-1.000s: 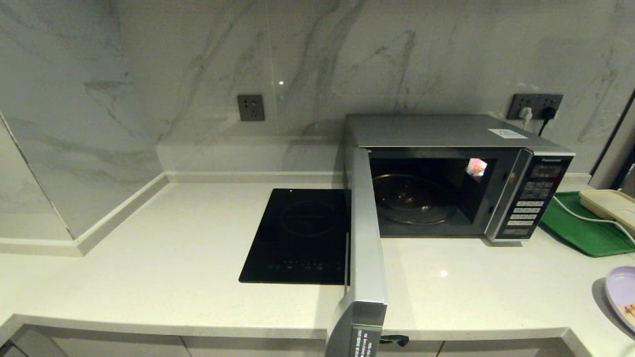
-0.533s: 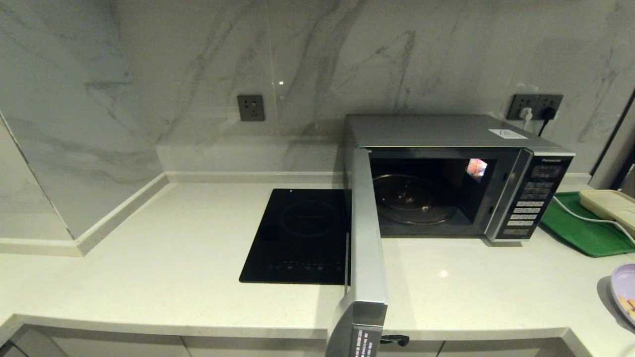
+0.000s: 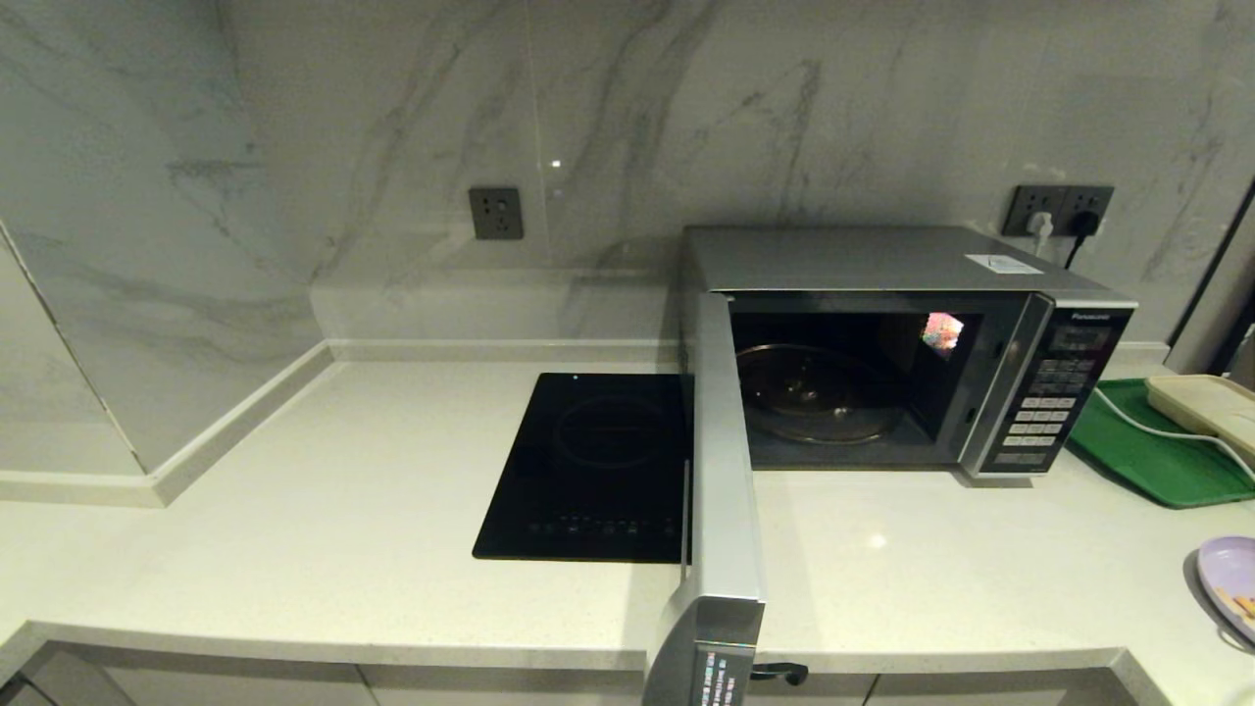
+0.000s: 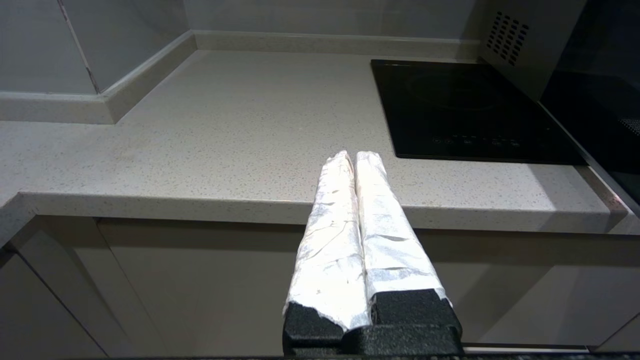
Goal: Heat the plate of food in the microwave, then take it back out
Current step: Put the plate in the microwave oven
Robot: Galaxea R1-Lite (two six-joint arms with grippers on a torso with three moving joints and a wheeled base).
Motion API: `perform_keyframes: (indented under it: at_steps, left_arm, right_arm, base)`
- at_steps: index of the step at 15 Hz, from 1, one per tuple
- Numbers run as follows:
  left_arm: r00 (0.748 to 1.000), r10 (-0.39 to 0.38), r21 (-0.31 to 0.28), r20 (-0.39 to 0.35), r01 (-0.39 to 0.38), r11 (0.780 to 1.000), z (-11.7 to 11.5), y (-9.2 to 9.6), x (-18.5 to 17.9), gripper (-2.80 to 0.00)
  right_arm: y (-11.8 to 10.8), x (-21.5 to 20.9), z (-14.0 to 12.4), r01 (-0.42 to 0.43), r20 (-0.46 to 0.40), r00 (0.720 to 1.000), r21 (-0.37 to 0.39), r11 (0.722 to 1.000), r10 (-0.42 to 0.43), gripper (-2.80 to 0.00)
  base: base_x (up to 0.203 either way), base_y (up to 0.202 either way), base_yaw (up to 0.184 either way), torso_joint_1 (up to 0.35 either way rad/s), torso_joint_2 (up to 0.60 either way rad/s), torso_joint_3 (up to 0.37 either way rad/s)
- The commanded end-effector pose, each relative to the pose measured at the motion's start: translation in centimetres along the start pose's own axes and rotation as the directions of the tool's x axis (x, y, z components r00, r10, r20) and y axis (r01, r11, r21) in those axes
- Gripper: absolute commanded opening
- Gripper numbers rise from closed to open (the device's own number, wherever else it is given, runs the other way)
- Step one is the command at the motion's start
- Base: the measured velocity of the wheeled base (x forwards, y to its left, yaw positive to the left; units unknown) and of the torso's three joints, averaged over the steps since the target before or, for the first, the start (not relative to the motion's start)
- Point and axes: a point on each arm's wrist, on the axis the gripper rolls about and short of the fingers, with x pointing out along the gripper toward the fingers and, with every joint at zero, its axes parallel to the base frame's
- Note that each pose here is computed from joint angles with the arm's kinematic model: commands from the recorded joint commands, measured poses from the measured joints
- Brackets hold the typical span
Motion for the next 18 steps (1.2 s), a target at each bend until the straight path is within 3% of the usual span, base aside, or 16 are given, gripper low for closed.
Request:
perform_keyframes:
  at_steps: [1, 18]
  left_arm:
    - [1.000, 0.001, -0.001, 0.001, -0.001, 1.000, 0.0, 0.0, 0.0, -2.80]
    - [1.000, 0.001, -0.001, 0.002, -0.001, 1.000, 0.0, 0.0, 0.0, -2.80]
  right_arm:
    - [0.0, -1.1, 0.1, -0.015, 0.027, 1.000, 0.004, 1.000, 0.015, 0.00]
    - [-0.7, -0.1, -1.3, -0.007, -0.046, 0.999, 0.012, 1.000, 0.007, 0.00]
  base:
    - [0.000, 0.000, 0.000, 0.000, 0.00, 0.000]
    - [0.000, 0.000, 0.000, 0.000, 0.00, 0.000]
